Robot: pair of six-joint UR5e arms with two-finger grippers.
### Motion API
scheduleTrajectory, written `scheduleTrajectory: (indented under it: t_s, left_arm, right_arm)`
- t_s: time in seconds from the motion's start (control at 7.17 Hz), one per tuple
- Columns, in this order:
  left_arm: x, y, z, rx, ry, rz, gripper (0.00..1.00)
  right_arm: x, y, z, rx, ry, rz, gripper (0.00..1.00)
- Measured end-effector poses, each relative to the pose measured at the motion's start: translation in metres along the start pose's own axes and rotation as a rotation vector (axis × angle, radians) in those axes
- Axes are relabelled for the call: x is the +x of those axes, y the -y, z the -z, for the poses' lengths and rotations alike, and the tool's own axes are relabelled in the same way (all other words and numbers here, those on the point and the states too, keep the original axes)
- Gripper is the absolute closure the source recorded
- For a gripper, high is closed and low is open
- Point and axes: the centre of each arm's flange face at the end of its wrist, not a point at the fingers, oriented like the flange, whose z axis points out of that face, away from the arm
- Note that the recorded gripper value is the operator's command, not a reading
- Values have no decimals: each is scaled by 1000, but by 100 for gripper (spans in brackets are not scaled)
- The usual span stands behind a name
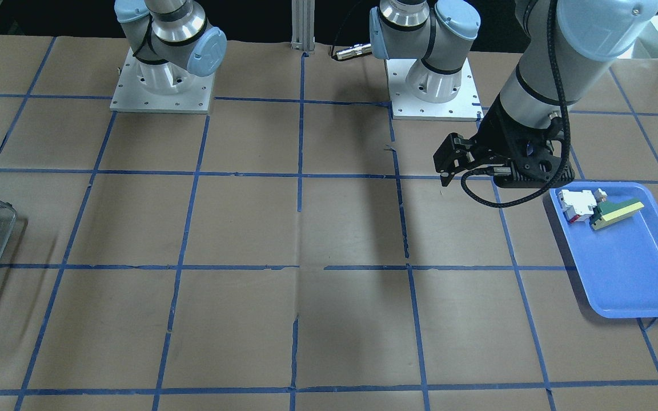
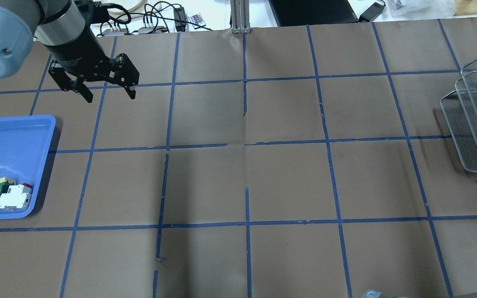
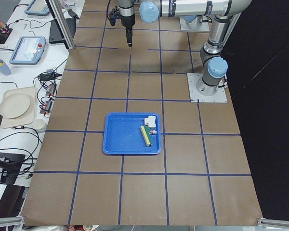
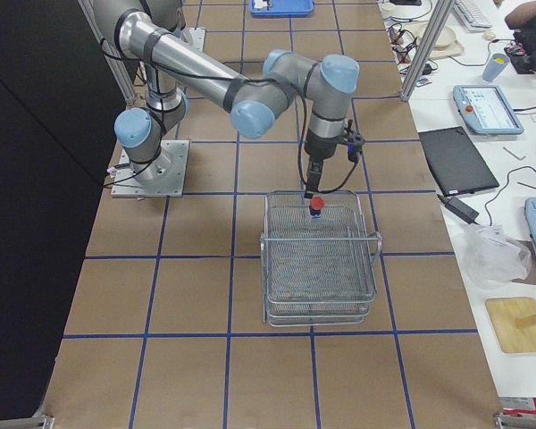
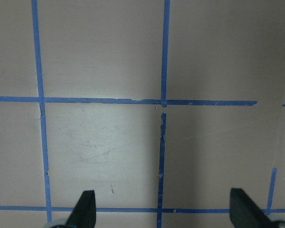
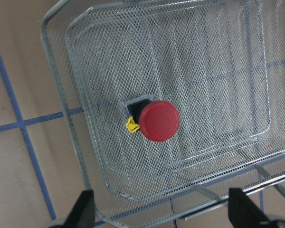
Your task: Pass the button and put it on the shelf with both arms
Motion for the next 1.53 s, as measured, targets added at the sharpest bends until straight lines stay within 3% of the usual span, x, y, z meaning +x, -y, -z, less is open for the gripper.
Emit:
scheduleTrajectory:
  t_s: [0.42, 0.7, 0.98, 1.53]
  left_arm:
    - [0, -2, 2, 3, 0, -2, 0]
    - [0, -1, 3, 6, -1, 1, 0]
    - [0, 0, 1, 2, -1, 2, 0]
    - [1, 0, -1, -1, -2, 4, 0]
  right_arm:
    - [-77, -64, 70, -5, 183, -20, 0]
    - [-173, -86, 95, -6, 194, 19, 0]
    - [-262, -120, 95, -46, 181, -2, 0]
    - [-293, -160, 97, -39, 176, 31, 0]
